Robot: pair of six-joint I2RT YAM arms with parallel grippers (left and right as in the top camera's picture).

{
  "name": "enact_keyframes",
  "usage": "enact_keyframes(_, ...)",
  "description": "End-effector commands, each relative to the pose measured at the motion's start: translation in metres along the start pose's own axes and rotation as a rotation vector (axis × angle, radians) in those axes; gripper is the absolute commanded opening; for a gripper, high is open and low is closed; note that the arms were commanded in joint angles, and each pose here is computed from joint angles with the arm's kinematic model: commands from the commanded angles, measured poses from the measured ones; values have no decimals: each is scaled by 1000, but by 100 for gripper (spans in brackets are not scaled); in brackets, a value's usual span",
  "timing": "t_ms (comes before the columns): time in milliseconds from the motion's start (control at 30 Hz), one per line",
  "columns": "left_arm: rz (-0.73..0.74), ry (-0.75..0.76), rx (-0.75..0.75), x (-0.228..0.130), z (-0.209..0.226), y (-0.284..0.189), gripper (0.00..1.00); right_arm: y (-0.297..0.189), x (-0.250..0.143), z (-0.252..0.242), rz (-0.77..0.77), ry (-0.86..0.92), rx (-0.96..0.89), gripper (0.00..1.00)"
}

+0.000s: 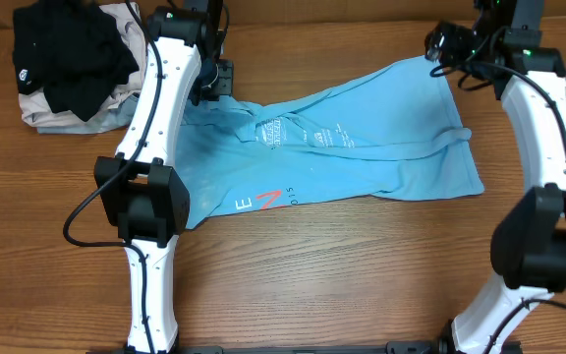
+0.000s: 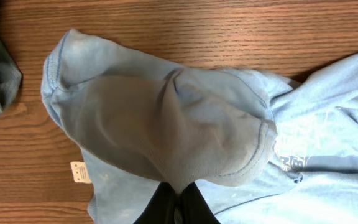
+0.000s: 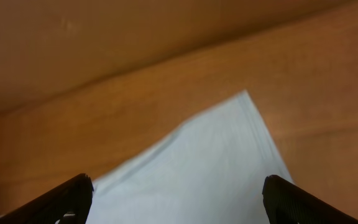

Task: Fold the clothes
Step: 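Grasp the shirt's upper right corner with the right gripper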

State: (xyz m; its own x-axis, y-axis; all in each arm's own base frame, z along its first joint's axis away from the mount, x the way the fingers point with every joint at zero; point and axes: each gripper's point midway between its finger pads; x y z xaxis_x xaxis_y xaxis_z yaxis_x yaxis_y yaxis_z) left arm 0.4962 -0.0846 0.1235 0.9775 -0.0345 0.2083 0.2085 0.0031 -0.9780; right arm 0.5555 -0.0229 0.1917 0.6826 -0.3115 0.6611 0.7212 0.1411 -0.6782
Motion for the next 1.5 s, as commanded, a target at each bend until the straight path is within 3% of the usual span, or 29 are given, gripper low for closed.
enact_keyframes(0,-21,16,-20,3,-6,-9,4,51,-17,-25,19,24,-64,91)
enact_keyframes(333,-24,19,-7,4,-4,-9,4,139,-47,-74,-23,2,-178,90)
enact_keyframes(533,-15,26,18,2,0,-9,4,176,-55,-89,-94,-43,-191,82)
enact_keyframes(900,-36,25,16,7,0,-9,4,200,-81,-99,-65,-44,-209,49)
enact_keyframes(967,-42,24,15,8,-1,-9,4,200,-84,-101,-51,-43,-220,40)
enact_keyframes(1067,-45,24,14,9,-1,-9,4,198,-93,-106,-8,-44,-254,13)
enact_keyframes(1133,-45,24,14,9,-1,-9,4,195,-99,-107,41,-47,-265,4)
enact_keyframes(1467,-52,18,14,11,2,-9,4,102,-65,-83,327,-3,-352,4)
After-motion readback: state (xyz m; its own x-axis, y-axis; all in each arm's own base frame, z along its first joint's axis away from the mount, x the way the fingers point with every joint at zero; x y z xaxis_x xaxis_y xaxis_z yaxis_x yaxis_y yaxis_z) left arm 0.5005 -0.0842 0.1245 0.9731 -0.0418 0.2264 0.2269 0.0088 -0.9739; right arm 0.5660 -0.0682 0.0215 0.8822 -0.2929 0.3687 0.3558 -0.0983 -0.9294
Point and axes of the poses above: each gripper's point midway between its finger pads, its own y axis out along the fingers, its own z axis along the line the jaws close on, x = y × z, and after that the axes turned 1 degree about y, right-handed
